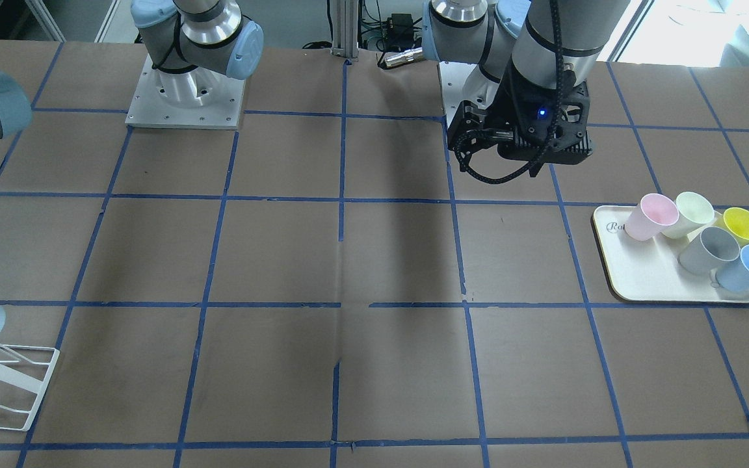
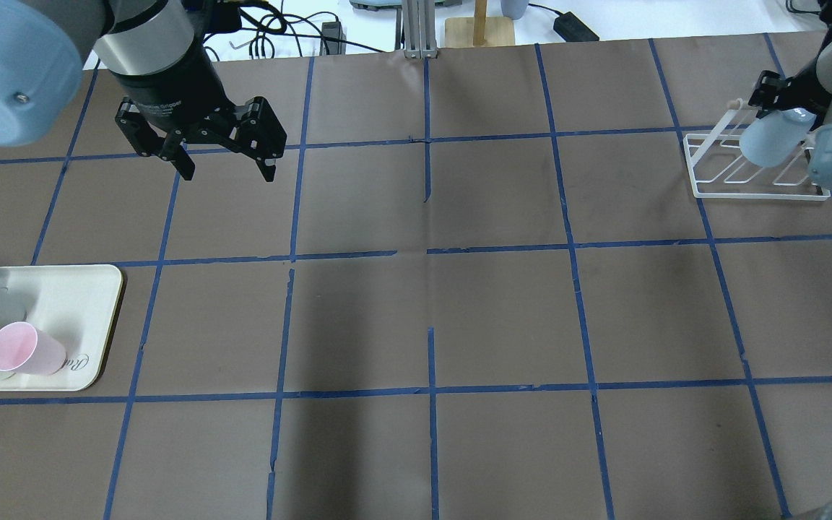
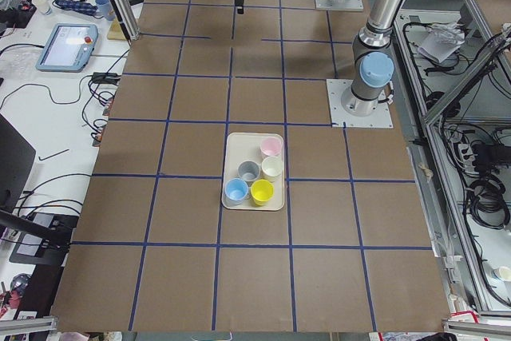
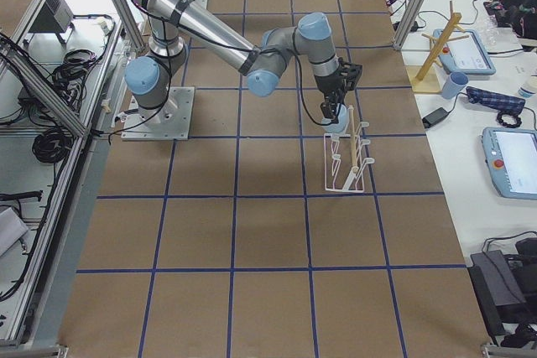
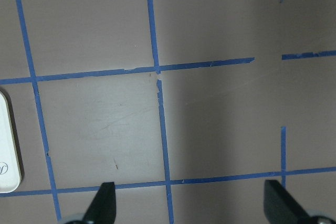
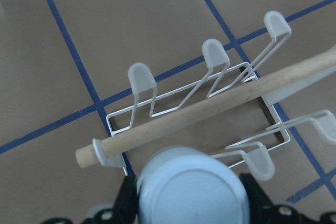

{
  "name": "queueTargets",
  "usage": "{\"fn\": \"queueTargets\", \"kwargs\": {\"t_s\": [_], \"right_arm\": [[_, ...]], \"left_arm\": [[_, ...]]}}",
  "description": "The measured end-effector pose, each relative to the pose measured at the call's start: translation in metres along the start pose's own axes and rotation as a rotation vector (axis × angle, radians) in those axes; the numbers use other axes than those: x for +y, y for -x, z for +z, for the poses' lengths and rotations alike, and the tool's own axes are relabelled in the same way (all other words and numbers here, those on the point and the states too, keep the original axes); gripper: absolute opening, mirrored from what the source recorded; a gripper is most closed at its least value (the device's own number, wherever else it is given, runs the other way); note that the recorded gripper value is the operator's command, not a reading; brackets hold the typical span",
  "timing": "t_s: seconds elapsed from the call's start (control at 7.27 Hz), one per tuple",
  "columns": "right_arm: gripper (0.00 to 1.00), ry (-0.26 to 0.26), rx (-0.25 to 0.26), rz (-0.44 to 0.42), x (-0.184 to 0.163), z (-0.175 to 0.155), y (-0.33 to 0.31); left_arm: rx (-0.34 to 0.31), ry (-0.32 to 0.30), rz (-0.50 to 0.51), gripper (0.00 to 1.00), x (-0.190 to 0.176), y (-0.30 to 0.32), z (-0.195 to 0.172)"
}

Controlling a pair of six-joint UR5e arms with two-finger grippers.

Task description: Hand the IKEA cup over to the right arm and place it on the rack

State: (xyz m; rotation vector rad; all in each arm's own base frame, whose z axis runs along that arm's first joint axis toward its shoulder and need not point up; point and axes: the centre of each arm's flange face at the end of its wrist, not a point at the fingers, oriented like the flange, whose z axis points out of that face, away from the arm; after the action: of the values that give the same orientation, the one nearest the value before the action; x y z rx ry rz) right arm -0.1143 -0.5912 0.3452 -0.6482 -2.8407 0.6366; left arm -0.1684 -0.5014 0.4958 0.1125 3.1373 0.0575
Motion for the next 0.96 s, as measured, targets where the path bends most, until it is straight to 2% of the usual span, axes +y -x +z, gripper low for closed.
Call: {"fn": "queueTargets", "kwargs": {"t_s": [0.55, 0.69, 0.96], "right_arm": [[0.55, 0.001, 0.0, 0.0, -0.001, 0.014, 0.001], [0.59, -0.004, 0.0, 0.001, -0.001, 0.018, 0.002], [0.85, 0.002, -0.002, 0.002, -0.001, 0.027, 0.002]], "left_arm": [[0.001, -0.006, -0.002, 1.0, 0.0, 0.0, -0.002], [0.001, -0.011, -0.001, 1.0, 0.0, 0.0, -0.002], [0.0, -0.015, 0.0, 1.0, 0.0, 0.0, -0.003]]}}
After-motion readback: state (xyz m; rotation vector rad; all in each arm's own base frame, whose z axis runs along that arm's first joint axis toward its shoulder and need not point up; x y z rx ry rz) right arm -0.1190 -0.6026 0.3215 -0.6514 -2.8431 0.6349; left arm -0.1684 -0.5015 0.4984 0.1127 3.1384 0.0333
